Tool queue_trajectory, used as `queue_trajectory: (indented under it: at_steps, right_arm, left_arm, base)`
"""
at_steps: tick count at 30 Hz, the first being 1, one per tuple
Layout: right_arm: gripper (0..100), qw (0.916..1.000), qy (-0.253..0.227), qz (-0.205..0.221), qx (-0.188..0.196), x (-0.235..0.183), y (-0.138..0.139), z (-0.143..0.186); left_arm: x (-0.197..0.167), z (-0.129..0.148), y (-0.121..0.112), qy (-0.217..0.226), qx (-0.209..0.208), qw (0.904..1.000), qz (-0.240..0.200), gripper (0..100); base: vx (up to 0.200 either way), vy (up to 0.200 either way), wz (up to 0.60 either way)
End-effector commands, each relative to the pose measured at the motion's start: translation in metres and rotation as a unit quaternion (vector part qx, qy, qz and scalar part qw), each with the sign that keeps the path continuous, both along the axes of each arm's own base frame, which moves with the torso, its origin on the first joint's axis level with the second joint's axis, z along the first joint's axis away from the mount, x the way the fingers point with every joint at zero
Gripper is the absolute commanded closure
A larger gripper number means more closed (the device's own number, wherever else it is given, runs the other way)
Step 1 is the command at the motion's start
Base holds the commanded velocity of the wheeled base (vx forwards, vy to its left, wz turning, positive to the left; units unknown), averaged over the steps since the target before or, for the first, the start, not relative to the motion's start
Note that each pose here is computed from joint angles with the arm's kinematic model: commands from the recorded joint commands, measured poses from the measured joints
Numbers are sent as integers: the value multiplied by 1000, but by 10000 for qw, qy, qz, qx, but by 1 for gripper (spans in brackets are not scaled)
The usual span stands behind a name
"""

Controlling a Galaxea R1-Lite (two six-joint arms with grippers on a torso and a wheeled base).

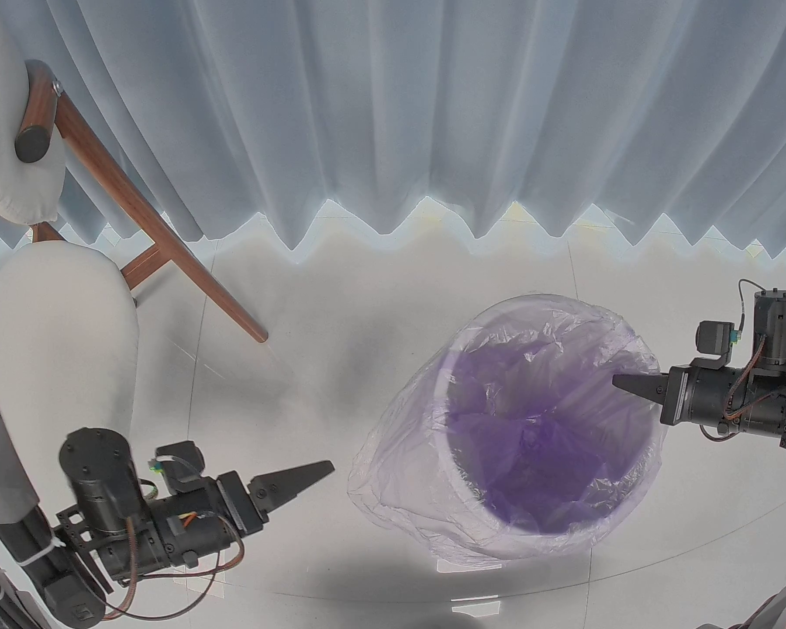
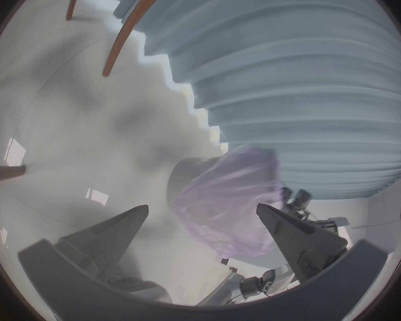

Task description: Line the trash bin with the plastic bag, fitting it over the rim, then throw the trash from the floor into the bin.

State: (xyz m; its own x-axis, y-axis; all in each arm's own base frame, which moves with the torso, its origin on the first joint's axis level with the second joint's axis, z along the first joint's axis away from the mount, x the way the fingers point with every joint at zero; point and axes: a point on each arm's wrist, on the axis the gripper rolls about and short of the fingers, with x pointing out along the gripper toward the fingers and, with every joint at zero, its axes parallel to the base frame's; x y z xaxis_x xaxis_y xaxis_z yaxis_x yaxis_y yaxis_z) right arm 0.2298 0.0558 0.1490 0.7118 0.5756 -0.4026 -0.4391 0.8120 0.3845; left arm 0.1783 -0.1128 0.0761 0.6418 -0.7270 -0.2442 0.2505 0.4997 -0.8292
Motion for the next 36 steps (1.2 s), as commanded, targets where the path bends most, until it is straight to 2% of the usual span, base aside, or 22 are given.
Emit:
queue_trajectory:
  at_steps: [1, 2, 3, 7, 9, 10, 13, 15, 19, 21, 26, 30, 31, 36]
  right_arm:
    - [100, 9996, -2, 99, -261, 9, 2, -16]
    - [100, 9977, -88, 48, -670, 15, 8, -25]
    - [100, 9970, -111, 25, -764, 15, 10, -26]
    - [100, 9949, -228, 41, -977, 15, 20, -26]
    - [100, 9945, -250, 39, -1012, 15, 22, -26]
    - [100, 9930, -238, -69, -1158, 18, 27, -29]
    - [100, 9926, -318, -4, -1175, 20, 35, -30]
    - [100, 9924, -448, 76, -1141, 19, 41, -29]
    - [100, 9911, -457, 152, -1241, 18, 53, -33]
    - [100, 9906, -462, 181, -1277, 18, 57, -35]
    - [100, 9899, -585, 248, -1268, 21, 62, -37]
    - [100, 9910, -415, 163, -1264, 28, 60, -46]
    - [100, 9930, -256, -73, -1154, 42, 56, -53]
    - [100, 9976, -30, -617, -299, 83, 65, -70]
  left_arm:
    - [-17, 41, 19, -866, -508, 9948, 186, 0]
    - [-11, 51, 13, -1138, -633, 9915, -27, 0]
    - [-8, 54, 11, -1215, -662, 9904, -59, 0]
    - [8, 59, -15, -1380, -639, 9875, -410, 0]
    - [9, 58, -20, -1381, -570, 9875, -496, 0]
    - [12, 48, -36, -1324, -85, 9877, -828, 0]
    - [19, 37, -52, -1293, 492, 9846, -1067, 0]
    - [30, 35, -61, -1326, 788, 9825, -1045, 0]
    - [53, 30, -76, -1029, 1454, 9806, -819, 0]
    - [61, 34, -82, -949, 1635, 9792, -731, 0]
    - [83, 41, -99, -907, 1750, 9785, -603, 0]
    - [90, 46, -104, -1008, 1699, 9788, -537, 0]
    - [90, 51, -104, -1076, 1642, 9792, -516, 0]
    - [68, 87, -83, -1447, 1316, 9799, -388, 0]
  base:
    - [0, 0, 0]
    - [0, 0, 0]
    - [0, 0, 0]
    - [0, 0, 0]
    - [0, 0, 0]
    - [0, 0, 0]
    - [0, 0, 0]
    - [0, 0, 0]
    - [0, 0, 0]
    - [0, 0, 0]
    - [0, 0, 0]
    - [0, 0, 0]
    - [0, 0, 0]
    - [0, 0, 0]
